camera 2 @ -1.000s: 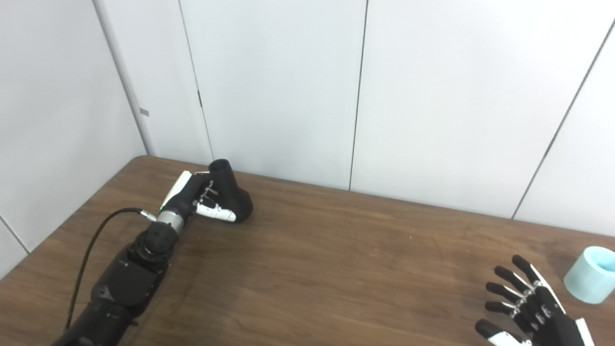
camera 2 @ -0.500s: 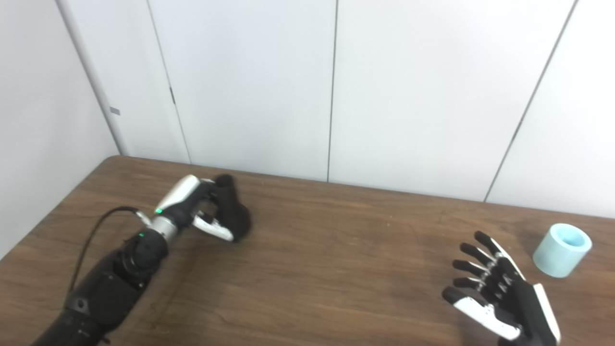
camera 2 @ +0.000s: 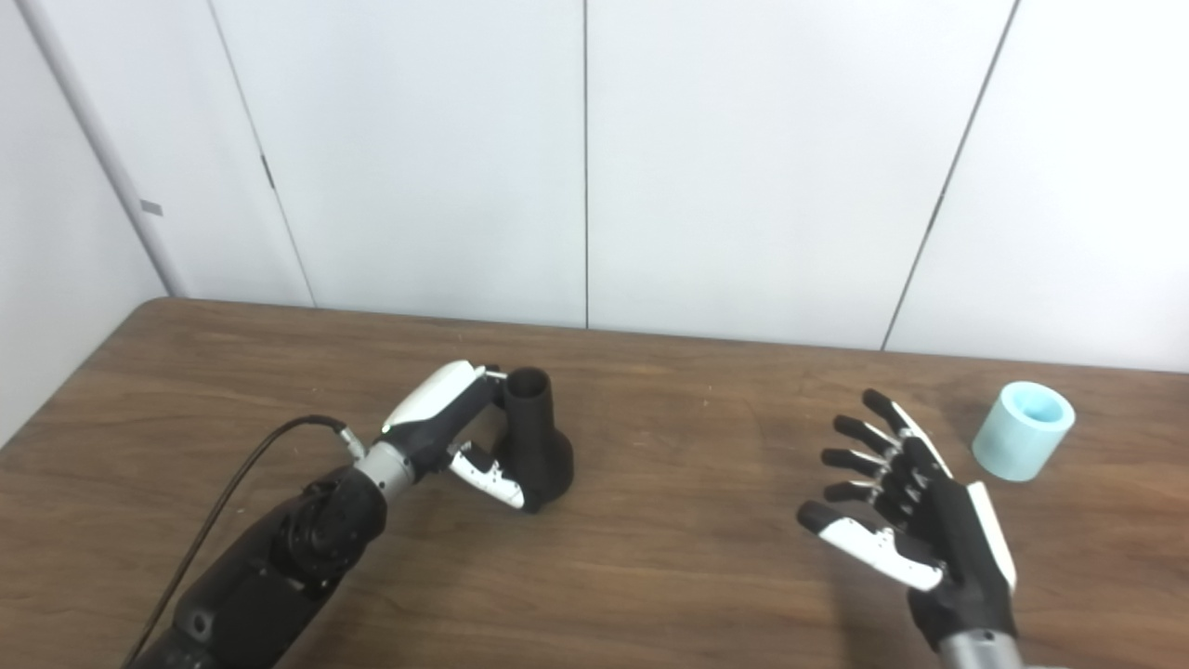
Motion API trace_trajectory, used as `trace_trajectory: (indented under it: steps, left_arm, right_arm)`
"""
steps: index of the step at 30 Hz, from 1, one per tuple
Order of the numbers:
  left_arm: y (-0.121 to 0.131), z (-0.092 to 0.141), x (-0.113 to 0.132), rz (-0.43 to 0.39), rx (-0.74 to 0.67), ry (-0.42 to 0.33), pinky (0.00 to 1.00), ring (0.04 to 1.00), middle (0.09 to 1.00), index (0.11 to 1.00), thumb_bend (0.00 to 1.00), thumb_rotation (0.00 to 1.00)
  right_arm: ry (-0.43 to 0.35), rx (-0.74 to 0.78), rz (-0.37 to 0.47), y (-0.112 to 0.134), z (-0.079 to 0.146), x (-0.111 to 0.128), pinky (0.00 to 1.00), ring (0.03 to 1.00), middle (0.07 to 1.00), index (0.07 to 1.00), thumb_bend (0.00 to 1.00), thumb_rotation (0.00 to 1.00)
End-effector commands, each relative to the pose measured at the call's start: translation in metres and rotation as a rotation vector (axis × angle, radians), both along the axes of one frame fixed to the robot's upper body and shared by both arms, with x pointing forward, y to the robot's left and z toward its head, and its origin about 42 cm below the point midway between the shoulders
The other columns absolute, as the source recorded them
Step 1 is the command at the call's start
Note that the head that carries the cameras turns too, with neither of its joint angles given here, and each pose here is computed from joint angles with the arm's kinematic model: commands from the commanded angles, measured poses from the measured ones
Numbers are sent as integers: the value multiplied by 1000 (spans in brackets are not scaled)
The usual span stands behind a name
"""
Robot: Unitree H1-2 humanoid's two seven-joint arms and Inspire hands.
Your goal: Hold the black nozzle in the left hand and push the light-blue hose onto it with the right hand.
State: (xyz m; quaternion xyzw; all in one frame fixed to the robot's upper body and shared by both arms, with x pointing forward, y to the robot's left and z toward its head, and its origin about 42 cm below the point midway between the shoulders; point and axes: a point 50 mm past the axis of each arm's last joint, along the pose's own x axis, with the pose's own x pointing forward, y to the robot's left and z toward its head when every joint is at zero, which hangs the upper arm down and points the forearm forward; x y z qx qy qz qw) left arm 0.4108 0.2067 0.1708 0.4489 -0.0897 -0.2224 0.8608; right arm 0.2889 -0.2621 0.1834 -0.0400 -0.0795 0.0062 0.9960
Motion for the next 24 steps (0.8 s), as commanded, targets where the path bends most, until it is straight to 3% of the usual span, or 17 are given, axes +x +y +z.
trace_trajectory:
  steps: [1,12,24]
  left_arm:
    - [-25,-35,-24,-127,38,150,1000,631,493,482,525,0]
    - [-59,-40,-39,-238,1,175,1000,611,496,480,525,0]
    - [-79,-42,-52,-295,17,201,1000,610,496,479,525,0]
  right_arm:
    - [-97,-9,-1,4,22,4,554,705,803,899,752,283]
    - [-106,1,-1,9,26,5,550,703,798,895,749,301]
    - [-109,-11,-13,11,30,5,561,713,804,894,750,294]
